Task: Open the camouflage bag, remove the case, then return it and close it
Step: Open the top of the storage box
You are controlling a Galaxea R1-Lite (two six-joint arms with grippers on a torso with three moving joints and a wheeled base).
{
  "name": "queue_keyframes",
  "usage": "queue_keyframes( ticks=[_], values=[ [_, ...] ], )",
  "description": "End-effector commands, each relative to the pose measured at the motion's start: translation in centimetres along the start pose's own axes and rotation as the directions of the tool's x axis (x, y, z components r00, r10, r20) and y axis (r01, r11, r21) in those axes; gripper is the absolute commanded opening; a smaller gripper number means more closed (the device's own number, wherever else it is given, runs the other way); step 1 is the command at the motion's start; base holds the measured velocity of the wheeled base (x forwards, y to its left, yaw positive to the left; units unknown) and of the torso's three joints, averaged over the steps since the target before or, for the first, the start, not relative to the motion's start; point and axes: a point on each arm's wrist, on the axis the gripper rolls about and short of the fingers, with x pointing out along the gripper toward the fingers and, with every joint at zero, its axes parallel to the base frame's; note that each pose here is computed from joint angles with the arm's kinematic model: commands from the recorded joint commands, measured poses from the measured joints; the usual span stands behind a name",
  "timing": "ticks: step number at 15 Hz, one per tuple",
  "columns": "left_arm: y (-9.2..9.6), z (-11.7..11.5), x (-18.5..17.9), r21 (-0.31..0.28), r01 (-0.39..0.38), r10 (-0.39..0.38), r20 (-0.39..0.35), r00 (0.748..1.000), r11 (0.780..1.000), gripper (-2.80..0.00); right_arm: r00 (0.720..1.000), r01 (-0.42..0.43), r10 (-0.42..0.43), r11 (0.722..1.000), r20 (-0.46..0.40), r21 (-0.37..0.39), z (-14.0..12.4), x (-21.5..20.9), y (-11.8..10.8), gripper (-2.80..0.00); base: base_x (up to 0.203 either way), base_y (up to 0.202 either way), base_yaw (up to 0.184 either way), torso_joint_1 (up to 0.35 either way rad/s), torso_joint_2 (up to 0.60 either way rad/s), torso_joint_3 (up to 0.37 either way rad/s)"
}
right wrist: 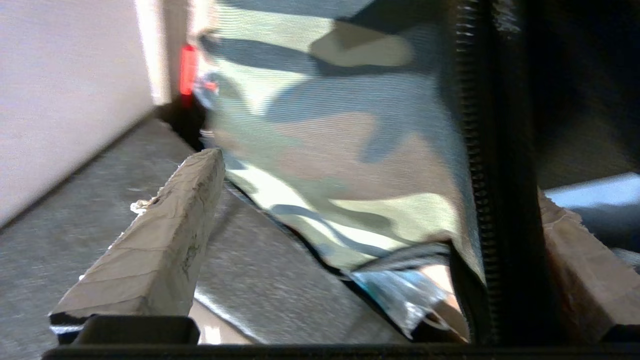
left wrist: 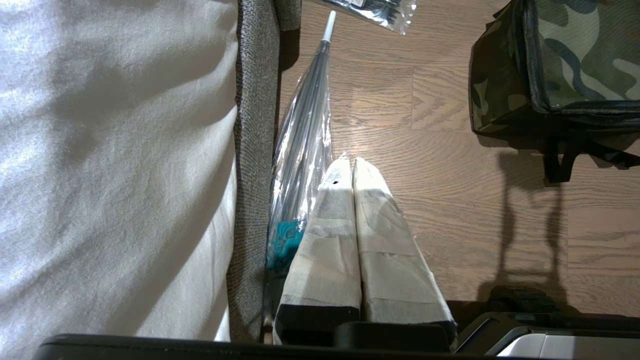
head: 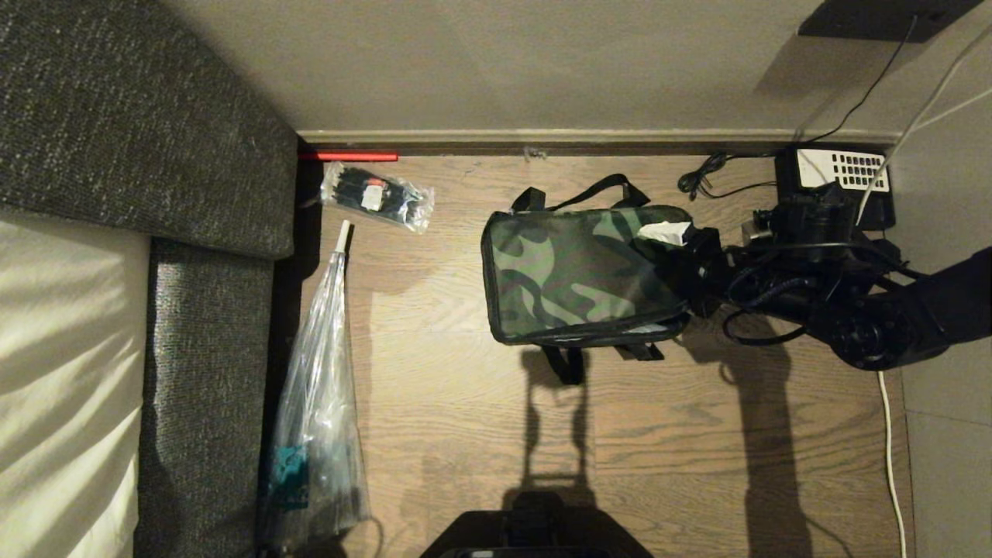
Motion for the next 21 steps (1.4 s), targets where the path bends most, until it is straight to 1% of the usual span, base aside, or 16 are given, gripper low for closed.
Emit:
queue_keyframes(
  ticks=[1, 4, 6, 8, 13, 15, 17, 18, 20, 21],
  values=[
    [0.0, -1.1, 0.2, 0.000, 0.000, 0.000, -0.041, 0.999, 1.000, -2.80, 0.999, -0.044, 0.044, 0.999, 0.017, -0.011, 0.5, -0.6, 1.6, 0.00, 0.000, 0.000, 0.000, 0.000, 0.00, 0.000],
    [0.0, -1.1, 0.2, 0.000, 0.000, 0.000, -0.040, 0.999, 1.000, -2.80, 0.994, -0.098, 0.100, 0.995, 0.039, -0.031, 0.9, -2.2, 4.0, 0.00, 0.000, 0.000, 0.000, 0.000, 0.00, 0.000],
    [0.0, -1.1, 0.2, 0.000, -0.001, 0.001, -0.041, 0.999, 1.000, -2.80, 0.991, -0.127, 0.127, 0.992, 0.050, -0.004, 1.1, -3.1, 5.1, 0.00, 0.000, 0.000, 0.000, 0.000, 0.00, 0.000],
    [0.0, -1.1, 0.2, 0.000, -0.002, 0.002, -0.039, 0.999, 1.000, -2.80, 0.985, -0.157, 0.158, 0.987, 0.063, -0.014, 1.4, -3.6, 6.2, 0.00, 0.000, 0.000, 0.000, 0.000, 0.00, 0.000],
    [0.0, -1.1, 0.2, 0.000, 0.000, 0.000, -0.041, 0.999, 1.000, -2.80, 0.960, -0.241, 0.249, 0.967, 0.127, -0.079, 2.8, -4.6, 9.2, 0.00, 0.000, 0.000, 0.000, 0.000, 0.00, 0.000],
    [0.0, -1.1, 0.2, 0.000, -0.001, 0.001, -0.039, 0.999, 1.000, -2.80, 0.943, -0.262, 0.283, 0.956, 0.174, -0.134, 4.2, -4.8, 10.3, 0.00, 0.000, 0.000, 0.000, 0.000, 0.00, 0.000],
    [0.0, -1.1, 0.2, 0.000, 0.000, 0.000, -0.040, 0.999, 1.000, -2.80, 0.934, -0.250, 0.290, 0.948, 0.209, -0.200, 5.2, -4.6, 10.2, 0.00, 0.000, 0.000, 0.000, 0.000, 0.00, 0.000],
    [0.0, -1.1, 0.2, 0.000, -0.002, 0.002, -0.041, 0.999, 1.000, -2.80, 0.929, -0.229, 0.285, 0.943, 0.235, -0.241, 5.6, -4.6, 10.0, 0.00, 0.000, 0.000, 0.000, 0.000, 0.00, 0.000],
    [0.0, -1.1, 0.2, 0.000, -0.001, 0.001, -0.041, 0.999, 1.000, -2.80, 0.924, -0.139, 0.246, 0.929, 0.293, -0.342, 5.9, -3.6, 9.0, 0.00, 0.000, 0.000, 0.000, 0.000, 0.00, 0.000],
    [0.0, -1.1, 0.2, 0.000, 0.000, 0.000, -0.039, 0.999, 1.000, -2.80, 0.914, -0.093, 0.223, 0.928, 0.338, -0.361, 6.0, -3.2, 8.5, 0.00, 0.000, 0.000, 0.000, 0.000, 0.00, 0.000]
  ],
)
